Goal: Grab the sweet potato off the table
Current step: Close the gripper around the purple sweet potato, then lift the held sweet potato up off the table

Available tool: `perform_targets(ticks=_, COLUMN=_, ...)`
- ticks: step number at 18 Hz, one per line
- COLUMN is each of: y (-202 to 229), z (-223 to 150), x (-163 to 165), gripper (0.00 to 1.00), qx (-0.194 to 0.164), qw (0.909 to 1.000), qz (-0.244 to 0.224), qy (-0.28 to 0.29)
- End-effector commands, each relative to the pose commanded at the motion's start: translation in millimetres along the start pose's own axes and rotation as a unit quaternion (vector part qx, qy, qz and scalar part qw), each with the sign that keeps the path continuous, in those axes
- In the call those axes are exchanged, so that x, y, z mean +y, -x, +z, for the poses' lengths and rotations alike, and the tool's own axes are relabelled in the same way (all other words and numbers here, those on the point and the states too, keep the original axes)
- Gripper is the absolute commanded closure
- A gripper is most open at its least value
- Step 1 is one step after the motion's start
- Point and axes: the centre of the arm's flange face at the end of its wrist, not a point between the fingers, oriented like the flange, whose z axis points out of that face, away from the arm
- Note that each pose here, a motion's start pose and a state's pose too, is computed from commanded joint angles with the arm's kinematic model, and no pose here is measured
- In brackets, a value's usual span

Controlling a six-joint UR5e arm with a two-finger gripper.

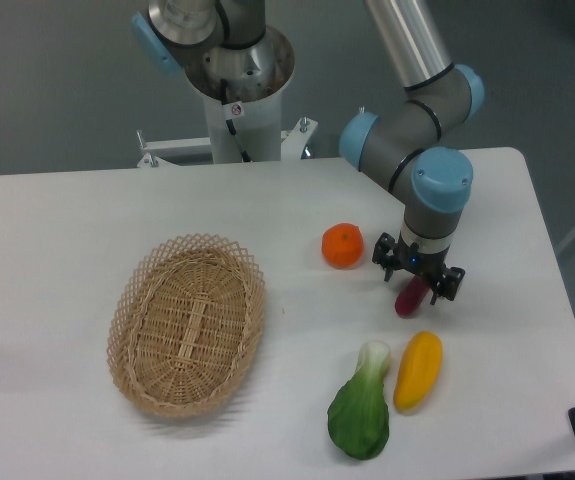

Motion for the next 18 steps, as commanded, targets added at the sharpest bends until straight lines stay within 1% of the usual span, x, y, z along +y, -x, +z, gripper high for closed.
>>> perform_targets(ticks=1, y=0.6, z=-1.5, x=-0.2, gripper=0.26, qx=-0.001, qw=1.0, qz=0.0, qy=0.0)
perform_targets(ticks=2, y=0.6, z=-1.5, x=-0.2, gripper=0.35, qx=-0.001, qw=1.0, qz=0.001, qy=0.0)
perform_targets(ticks=6, y=1.5, z=-2.3, x=-0.4, gripper=0.58, qx=-0.004, qw=1.0, qz=0.005, qy=-0.001)
perform_targets(ticks=9, y=2.0, z=-3.2, x=0.4, gripper=0.63, qx=-0.004, qw=0.9999, qz=0.01, qy=-0.001)
perform_targets(ticks=12, y=7.8, z=-13.1, x=-0.5, gripper=0.64, qx=-0.015, qw=0.9998, qz=0.012, qy=-0.005)
perform_targets(ticks=14, y=18.2, z=-30.3, x=-3.4, gripper=0.64, qx=-0.03, qw=0.9994, qz=0.014, qy=-0.012)
perform_targets(ticks=16, y=28.6, z=-55.6, x=-8.3, gripper=0.64, qx=-0.049, qw=0.9984, qz=0.016, qy=-0.021)
perform_targets(ticks=18, y=31.6, z=-77.4, x=-14.1, gripper=0.64, qx=-0.056, qw=0.9979, qz=0.019, qy=-0.027)
